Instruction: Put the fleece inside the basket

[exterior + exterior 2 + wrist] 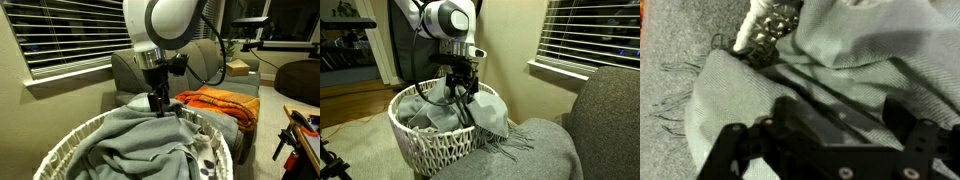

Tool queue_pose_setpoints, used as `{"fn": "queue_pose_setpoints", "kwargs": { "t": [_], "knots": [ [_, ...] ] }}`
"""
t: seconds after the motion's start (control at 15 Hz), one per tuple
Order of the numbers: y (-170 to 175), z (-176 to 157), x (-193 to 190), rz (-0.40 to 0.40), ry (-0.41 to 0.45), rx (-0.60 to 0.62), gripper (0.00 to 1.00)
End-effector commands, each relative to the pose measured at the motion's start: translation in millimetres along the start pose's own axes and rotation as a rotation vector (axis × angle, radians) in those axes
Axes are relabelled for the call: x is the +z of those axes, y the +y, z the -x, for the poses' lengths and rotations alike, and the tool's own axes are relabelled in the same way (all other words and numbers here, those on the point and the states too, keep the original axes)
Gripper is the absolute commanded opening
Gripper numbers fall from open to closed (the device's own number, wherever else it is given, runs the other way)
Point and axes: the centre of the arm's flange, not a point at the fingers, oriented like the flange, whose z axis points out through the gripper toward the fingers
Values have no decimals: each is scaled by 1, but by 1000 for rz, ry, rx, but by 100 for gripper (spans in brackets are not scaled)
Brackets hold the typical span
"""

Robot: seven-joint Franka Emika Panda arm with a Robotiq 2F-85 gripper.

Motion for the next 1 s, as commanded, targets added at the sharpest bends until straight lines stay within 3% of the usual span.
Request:
{"fn": "queue_pose_setpoints", "kwargs": {
  "t": [0.0, 0.93],
  "knots": [
    [14, 14, -2, 5, -18, 34, 100],
    [70, 30, 26, 41, -50, 123, 100]
  ]
}}
